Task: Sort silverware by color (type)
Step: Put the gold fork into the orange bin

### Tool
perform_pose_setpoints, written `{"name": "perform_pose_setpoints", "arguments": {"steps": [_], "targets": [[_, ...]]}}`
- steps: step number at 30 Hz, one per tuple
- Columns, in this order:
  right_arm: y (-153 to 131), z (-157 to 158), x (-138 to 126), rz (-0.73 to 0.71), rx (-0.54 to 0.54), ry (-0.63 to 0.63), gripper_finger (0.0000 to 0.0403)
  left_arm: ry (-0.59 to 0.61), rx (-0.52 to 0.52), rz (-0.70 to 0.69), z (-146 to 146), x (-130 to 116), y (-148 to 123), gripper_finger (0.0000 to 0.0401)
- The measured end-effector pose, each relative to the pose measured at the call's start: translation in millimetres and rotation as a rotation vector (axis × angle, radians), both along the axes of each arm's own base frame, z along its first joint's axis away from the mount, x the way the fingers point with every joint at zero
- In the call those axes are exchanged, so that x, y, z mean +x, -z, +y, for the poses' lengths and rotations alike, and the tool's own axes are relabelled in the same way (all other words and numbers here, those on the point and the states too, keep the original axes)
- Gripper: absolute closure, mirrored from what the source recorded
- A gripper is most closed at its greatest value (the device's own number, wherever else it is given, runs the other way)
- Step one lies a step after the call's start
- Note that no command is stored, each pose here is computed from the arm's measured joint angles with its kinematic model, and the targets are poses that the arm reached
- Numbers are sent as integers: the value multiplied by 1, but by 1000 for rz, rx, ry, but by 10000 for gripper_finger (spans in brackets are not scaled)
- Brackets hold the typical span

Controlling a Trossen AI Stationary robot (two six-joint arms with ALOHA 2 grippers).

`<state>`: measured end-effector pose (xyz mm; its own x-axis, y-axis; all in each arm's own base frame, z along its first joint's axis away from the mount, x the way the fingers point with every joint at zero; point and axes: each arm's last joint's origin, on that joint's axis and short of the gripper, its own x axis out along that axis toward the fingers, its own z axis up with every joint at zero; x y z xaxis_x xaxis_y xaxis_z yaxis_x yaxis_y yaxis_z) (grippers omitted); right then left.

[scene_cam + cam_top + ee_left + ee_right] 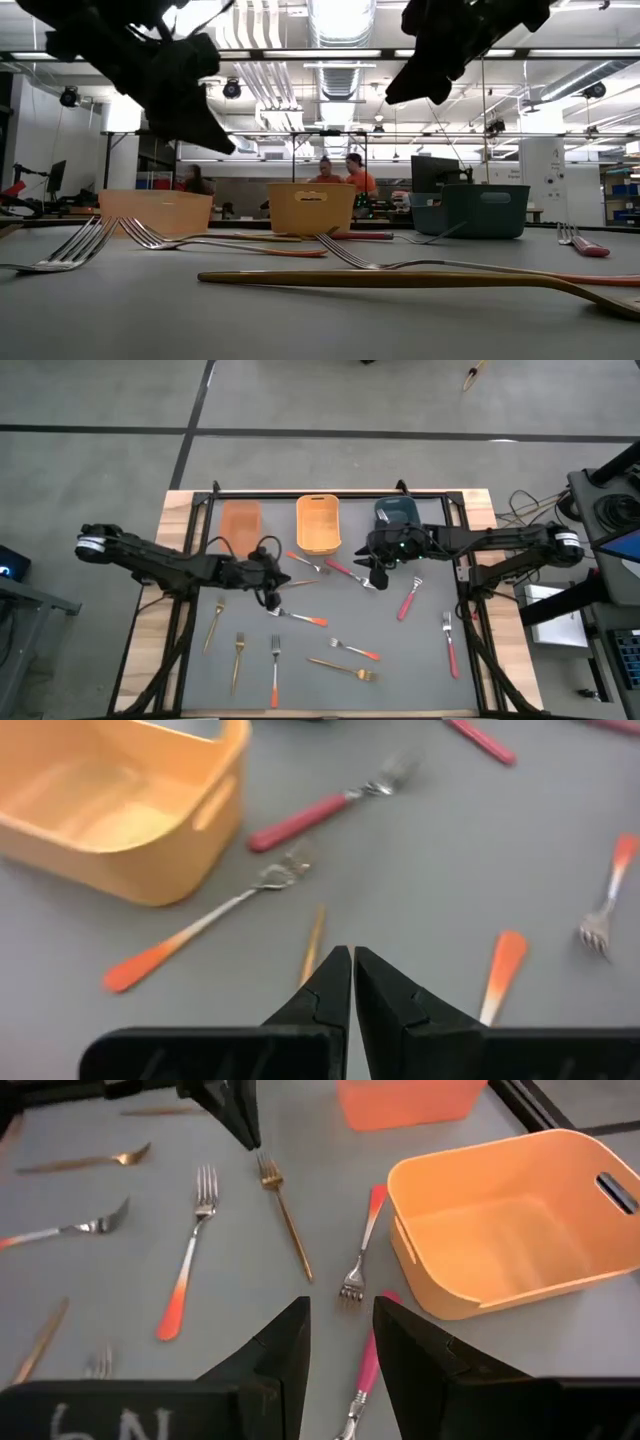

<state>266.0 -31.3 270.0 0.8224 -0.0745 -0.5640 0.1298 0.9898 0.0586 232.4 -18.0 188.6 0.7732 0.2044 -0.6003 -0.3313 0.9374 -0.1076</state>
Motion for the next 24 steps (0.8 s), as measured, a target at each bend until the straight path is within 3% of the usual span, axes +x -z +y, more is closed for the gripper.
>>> {"name": "perform_pose_setpoints", "arguments": {"steps": [6, 11, 24], "targets": [[-4, -2, 0, -15, -103, -58, 300, 127, 43, 108, -3, 17, 9, 401], [-11, -4, -4, -34, -167, -85, 310, 124, 53, 241, -2, 28, 15, 401], [-1, -6, -6, 5, -232, -125, 321, 106, 55, 355, 1, 58, 21, 389]]}}
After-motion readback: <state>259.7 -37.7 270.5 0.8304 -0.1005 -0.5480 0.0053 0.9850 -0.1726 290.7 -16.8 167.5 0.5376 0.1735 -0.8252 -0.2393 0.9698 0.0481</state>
